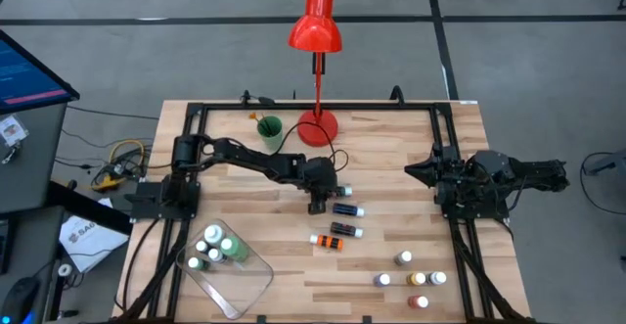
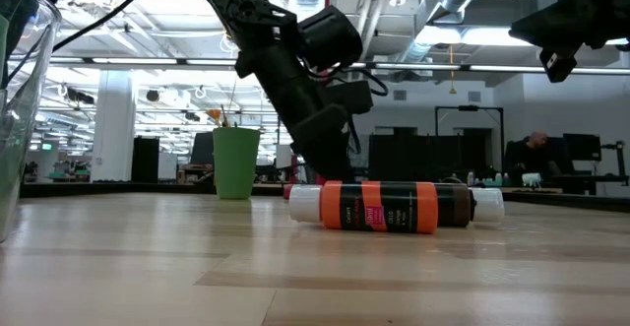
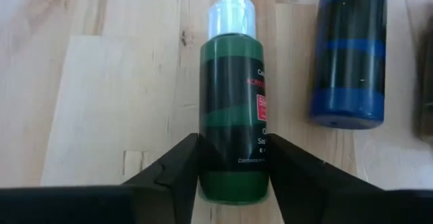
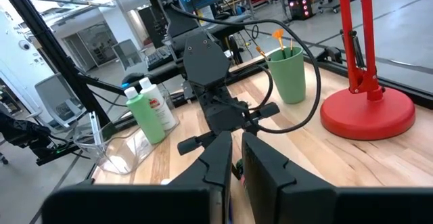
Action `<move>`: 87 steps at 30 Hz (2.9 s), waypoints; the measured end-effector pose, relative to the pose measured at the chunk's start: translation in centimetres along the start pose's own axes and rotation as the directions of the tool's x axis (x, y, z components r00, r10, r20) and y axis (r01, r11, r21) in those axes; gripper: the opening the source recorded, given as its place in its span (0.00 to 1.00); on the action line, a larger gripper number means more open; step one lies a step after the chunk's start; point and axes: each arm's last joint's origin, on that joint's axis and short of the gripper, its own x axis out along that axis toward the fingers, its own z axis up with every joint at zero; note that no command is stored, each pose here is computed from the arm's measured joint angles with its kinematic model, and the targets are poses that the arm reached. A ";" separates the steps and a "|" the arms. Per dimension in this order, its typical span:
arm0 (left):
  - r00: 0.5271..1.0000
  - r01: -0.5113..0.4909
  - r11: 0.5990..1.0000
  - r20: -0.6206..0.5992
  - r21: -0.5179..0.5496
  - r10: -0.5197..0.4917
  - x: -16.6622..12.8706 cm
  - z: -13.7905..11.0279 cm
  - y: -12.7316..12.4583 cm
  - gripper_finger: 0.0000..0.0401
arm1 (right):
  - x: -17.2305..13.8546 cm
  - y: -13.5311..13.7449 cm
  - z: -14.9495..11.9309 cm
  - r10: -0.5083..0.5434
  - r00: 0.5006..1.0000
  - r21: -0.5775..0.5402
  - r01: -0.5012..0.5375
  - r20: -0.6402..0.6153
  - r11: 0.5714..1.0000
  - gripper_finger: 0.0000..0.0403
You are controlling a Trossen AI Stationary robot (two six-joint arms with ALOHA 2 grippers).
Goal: Pick & Place Paint Supplies
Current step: Put the green coloring bottle into the transparent bin
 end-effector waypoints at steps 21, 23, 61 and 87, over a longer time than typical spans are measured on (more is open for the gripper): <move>0.942 0.053 0.998 -0.333 0.039 -0.037 -5.5 -2.9 -3.4 0.34 | 0.0 0.0 0.0 0.000 1.000 0.000 0.000 0.000 1.000 0.08; 0.935 0.057 0.998 -0.353 0.023 -0.045 -5.5 -3.9 -3.7 0.34 | 0.0 0.0 0.0 0.000 1.000 0.000 0.000 0.000 1.000 0.08; 0.985 0.091 0.994 -0.144 -0.064 -0.100 -7.1 -1.4 -4.2 0.66 | 0.0 0.0 0.0 0.000 1.000 0.000 0.000 0.000 1.000 0.08; 0.946 0.090 0.995 -0.317 0.034 -0.075 -4.0 -2.2 -4.7 0.59 | 0.0 0.0 0.0 0.000 1.000 0.000 0.000 0.000 1.000 0.08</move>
